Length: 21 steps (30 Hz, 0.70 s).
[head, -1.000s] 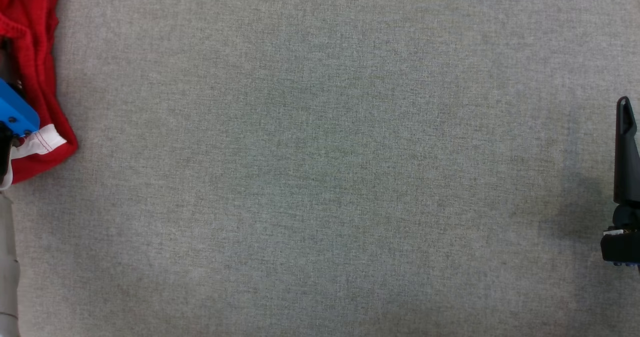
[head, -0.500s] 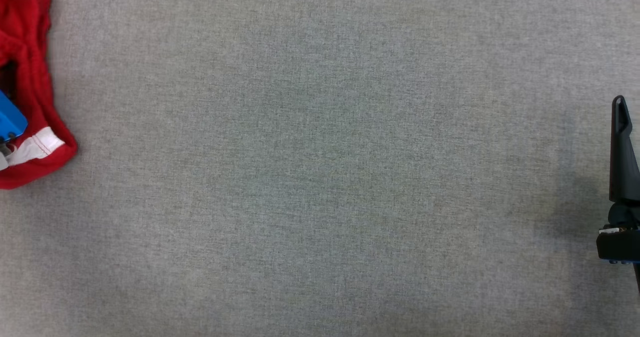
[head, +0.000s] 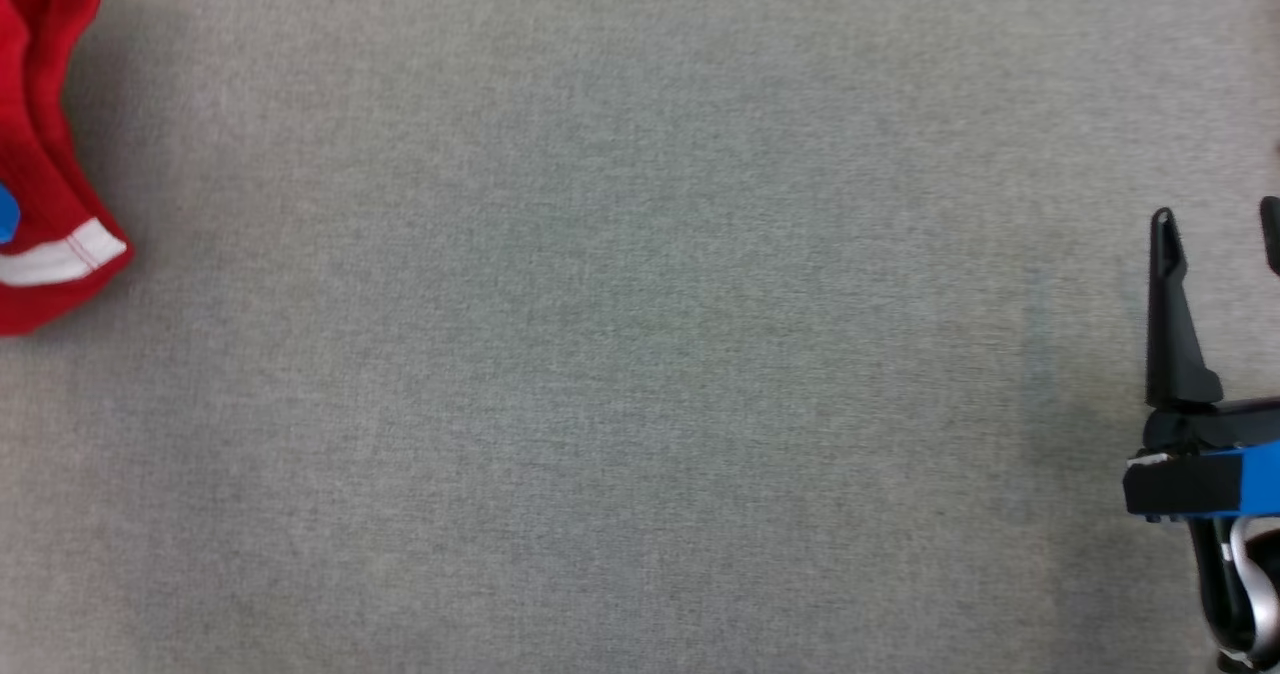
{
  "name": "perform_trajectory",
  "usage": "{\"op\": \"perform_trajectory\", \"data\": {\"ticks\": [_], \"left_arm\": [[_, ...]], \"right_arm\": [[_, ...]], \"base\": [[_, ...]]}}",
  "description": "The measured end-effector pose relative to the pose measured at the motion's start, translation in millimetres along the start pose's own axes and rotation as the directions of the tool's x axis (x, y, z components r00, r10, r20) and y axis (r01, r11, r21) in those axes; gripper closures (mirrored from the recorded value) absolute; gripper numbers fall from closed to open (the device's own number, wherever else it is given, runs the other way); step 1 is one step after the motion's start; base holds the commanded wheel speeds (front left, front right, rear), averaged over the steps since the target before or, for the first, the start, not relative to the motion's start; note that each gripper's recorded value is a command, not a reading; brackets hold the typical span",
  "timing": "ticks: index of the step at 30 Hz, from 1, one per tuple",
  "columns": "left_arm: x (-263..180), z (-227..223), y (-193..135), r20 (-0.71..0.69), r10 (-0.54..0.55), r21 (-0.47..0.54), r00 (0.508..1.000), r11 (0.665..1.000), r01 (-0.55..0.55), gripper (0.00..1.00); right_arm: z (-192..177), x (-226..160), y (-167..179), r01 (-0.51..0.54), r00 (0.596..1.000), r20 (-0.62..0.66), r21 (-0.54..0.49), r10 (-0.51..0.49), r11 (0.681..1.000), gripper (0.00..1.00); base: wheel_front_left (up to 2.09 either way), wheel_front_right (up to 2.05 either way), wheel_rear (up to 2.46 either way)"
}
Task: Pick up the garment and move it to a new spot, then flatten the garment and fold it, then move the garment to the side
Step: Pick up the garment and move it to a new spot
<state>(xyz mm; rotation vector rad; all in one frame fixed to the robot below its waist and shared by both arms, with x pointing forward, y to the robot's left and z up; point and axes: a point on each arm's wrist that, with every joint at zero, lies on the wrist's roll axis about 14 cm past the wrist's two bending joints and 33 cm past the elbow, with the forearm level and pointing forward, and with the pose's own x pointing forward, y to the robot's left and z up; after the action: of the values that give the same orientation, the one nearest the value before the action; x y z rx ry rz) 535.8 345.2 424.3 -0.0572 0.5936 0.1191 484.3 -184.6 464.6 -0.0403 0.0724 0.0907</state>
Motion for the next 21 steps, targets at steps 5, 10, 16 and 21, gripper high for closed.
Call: {"op": "perform_trajectory", "data": {"ticks": [5,10,16,21], "left_arm": [[-6.1,62.7,-38.6,0.167,-0.101,0.105,0.981,0.991,0.084,1.00],[-17.7,123.8,-102.4,0.323,-0.249,0.232,0.913,0.956,0.179,1.00],[-41.6,172.6,-194.0,0.440,-0.442,0.360,0.782,0.884,0.297,1.00],[-64.7,185.8,-269.3,0.454,-0.591,0.453,0.667,0.798,0.398,1.00]], "right_arm": [[10.1,-11.1,-6.6,0.031,0.999,0.031,0.032,-0.032,0.999,0.00],[14.5,-27.0,-18.2,0.075,0.996,0.046,0.055,-0.078,0.996,0.00],[17.7,-46.8,-37.2,0.138,0.988,0.063,0.072,-0.142,0.988,0.00],[16.9,-64.9,-55.4,0.197,0.977,0.067,0.088,-0.203,0.977,0.00]], "base": [[0.00,0.00,0.00],[0.00,0.00,0.00],[0.00,0.00,0.00],[0.00,0.00,0.00]]}}
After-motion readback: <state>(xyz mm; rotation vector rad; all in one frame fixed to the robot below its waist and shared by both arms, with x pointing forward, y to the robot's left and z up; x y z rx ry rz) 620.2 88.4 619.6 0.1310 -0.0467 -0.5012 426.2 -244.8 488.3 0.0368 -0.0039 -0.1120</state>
